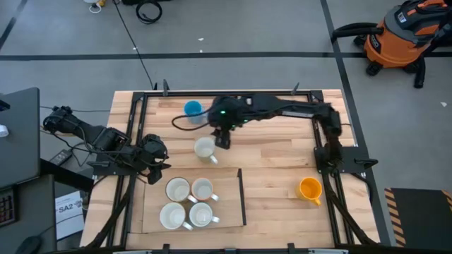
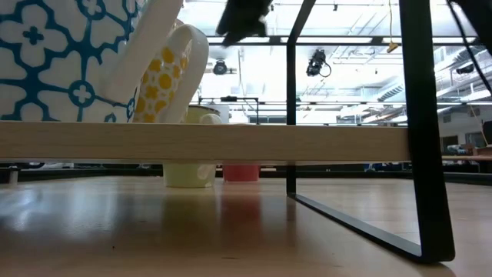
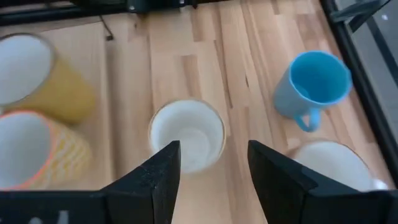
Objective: Place coffee mugs
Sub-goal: Put the light green mug on the shelf
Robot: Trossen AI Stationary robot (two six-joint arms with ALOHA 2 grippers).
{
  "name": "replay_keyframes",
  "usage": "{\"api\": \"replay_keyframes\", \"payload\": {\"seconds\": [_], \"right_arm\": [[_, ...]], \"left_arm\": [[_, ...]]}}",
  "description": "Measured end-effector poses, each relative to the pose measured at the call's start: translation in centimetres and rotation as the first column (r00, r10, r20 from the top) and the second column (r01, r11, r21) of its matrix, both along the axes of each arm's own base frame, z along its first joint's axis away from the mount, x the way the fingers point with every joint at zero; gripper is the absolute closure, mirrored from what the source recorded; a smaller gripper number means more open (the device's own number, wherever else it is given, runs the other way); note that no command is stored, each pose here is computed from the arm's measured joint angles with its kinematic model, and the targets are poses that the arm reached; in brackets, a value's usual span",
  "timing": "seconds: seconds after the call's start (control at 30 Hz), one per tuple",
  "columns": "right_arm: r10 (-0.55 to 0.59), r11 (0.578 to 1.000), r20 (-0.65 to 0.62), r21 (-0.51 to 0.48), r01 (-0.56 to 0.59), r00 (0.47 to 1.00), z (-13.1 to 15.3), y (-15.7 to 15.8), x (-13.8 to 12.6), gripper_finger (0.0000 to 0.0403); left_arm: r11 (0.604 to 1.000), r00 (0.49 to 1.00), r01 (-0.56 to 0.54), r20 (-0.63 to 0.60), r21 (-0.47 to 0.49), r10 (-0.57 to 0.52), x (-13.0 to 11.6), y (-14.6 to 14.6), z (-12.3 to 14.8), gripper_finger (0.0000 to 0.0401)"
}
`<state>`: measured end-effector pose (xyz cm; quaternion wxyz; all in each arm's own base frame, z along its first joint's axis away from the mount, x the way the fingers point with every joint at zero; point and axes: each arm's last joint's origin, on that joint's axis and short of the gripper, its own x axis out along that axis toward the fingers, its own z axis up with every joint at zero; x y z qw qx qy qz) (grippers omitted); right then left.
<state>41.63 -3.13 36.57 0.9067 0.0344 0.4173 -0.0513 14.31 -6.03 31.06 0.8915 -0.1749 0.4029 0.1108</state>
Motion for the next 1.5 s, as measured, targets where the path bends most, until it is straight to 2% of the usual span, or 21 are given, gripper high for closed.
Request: {"api": "replay_keyframes", "payload": {"seconds": [0.17, 0.37, 0.57, 0.73, 0.9, 1.13, 1.5], "right_arm": [[-0.003, 0.996, -0.029, -0.087, 0.000, 1.000, 1.7, 3.0, -3.3, 0.0210], [-0.038, 0.994, -0.056, -0.101, 0.032, 0.998, 0.1, 5.2, -6.9, 0.0210], [-0.164, 0.982, -0.022, -0.099, 0.161, 0.986, -2.5, 4.6, -10.7, 0.0211], [-0.203, 0.975, 0.038, -0.082, 0.206, 0.978, -4.8, 3.4, -12.7, 0.0210], [-0.219, 0.975, 0.083, -0.026, 0.222, 0.972, -6.6, 2.0, -13.6, 0.0211], [-0.222, 0.975, 0.078, 0.043, 0.219, 0.972, -7.7, 0.5, -13.9, 0.0210], [-0.232, 0.972, 0.076, 0.045, 0.230, 0.970, -7.8, 0.1, -13.9, 0.0211]], "left_arm": [[1.000, 1.000, -0.004, 0.003, 0.005, 0.004, 0.0, 0.0, 0.0, 0.0221], [0.999, 0.999, -0.029, 0.027, 0.028, 0.028, 0.1, 0.1, 0.1, 0.0221], [0.990, 0.972, -0.130, 0.205, 0.044, 0.119, 1.2, 0.2, 1.2, 0.0221], [0.979, 0.920, -0.201, 0.334, -0.044, 0.204, 2.5, 1.1, 2.3, 0.0221], [0.967, 0.888, -0.239, 0.384, -0.088, 0.254, 3.6, 3.2, 3.0, 0.0221], [0.932, 0.886, -0.339, 0.290, -0.130, 0.363, 5.8, 7.0, 1.6, 0.0221], [0.939, 0.939, -0.340, 0.031, -0.059, 0.342, 10.2, 10.6, -3.6, 0.0221]]}}
